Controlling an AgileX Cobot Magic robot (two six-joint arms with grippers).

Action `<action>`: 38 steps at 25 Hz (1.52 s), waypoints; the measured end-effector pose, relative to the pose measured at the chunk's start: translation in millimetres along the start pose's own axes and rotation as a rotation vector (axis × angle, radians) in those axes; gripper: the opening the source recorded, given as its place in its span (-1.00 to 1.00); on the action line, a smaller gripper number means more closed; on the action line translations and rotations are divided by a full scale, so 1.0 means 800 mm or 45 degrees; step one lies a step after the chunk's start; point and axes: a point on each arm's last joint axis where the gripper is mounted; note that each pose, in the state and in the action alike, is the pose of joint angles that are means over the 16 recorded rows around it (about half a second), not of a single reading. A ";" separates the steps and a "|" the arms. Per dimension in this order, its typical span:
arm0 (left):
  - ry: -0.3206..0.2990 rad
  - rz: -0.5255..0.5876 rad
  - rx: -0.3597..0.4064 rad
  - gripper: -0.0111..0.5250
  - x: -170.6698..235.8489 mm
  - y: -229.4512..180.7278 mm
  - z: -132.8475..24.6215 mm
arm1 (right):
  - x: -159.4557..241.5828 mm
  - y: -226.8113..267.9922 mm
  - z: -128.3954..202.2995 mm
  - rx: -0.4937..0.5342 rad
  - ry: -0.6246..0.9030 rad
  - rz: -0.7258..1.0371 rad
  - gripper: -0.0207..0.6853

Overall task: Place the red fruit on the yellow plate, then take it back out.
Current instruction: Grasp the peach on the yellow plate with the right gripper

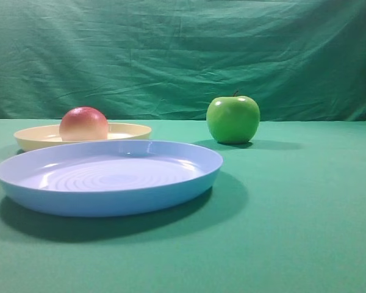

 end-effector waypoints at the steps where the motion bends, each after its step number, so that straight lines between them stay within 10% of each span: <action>1: 0.000 0.000 0.000 -0.96 0.000 0.000 0.000 | -0.008 -0.010 0.002 -0.023 0.025 0.011 -0.94; 18: 0.000 0.000 0.000 -0.96 0.000 0.000 0.000 | -0.097 -0.267 0.067 -0.334 0.227 0.209 -0.73; 38: 0.000 0.000 0.000 -0.96 0.000 0.000 0.000 | -0.052 -0.446 0.139 -0.412 0.279 0.153 0.87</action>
Point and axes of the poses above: a point on each arm's last joint axis where the gripper is mounted, y pointing back along that axis away from the gripper, z along the wrist's bending axis when the last joint is at zero, x = y × z, and after that the axes turned 10 degrees about y, right-handed
